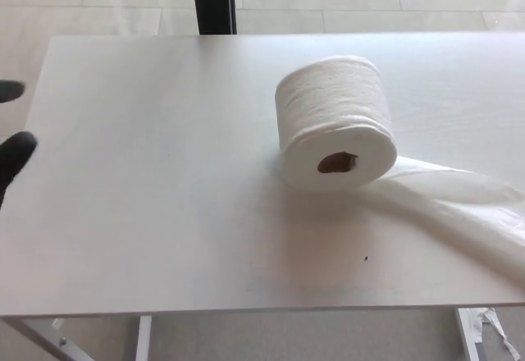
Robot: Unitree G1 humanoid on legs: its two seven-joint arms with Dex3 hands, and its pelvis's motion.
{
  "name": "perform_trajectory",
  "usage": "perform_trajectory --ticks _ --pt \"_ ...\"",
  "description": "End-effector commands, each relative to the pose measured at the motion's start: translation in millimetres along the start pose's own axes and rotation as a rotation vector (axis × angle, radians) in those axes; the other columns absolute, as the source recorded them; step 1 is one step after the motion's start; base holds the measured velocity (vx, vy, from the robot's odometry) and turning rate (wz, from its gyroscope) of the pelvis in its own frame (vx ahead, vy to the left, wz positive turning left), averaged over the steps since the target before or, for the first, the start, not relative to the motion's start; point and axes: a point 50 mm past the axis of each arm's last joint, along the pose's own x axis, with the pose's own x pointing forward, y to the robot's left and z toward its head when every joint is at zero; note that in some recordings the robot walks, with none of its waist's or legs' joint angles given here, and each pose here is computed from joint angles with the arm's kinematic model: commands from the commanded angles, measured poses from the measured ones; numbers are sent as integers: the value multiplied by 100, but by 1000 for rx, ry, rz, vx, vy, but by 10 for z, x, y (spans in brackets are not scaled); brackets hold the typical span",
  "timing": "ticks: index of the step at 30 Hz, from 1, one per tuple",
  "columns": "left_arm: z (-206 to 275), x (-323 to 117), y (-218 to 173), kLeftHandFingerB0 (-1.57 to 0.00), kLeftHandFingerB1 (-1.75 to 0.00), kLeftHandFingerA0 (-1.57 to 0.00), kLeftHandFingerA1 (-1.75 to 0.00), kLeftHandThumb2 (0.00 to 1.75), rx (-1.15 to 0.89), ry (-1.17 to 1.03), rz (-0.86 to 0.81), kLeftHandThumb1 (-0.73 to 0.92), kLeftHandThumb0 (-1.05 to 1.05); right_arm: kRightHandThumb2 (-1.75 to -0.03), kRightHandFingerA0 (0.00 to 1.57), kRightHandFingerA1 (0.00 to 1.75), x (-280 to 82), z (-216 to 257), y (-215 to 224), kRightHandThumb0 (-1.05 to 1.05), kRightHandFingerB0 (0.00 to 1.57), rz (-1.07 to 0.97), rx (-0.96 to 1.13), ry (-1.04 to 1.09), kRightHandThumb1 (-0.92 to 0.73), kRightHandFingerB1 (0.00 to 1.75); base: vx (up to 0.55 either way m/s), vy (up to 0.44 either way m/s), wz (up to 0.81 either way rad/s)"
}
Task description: A toilet paper roll is kept in the middle of the desk infront of the robot. The robot places its left hand on the top of the toilet paper roll to hold it still and uses its right hand to tear off a piece of toilet paper from it and hands the paper to a person
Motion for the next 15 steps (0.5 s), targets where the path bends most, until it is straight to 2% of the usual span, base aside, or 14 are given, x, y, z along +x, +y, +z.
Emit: perform_trajectory --ticks 1,15 --pt "-2368 -2203 425 -31 -62 -112 -97 105 -521 1236 350 69 -76 -63 1 56 -675 -1601 -819 -73 13 -645 725 707 -78 34 0 0 0" --pt "-2399 -2285 454 -31 -62 -112 -97 105 -536 1224 358 69 -76 -63 1 56 -717 -1671 -926 -73 13 -663 749 704 -78 34 0 0 0"
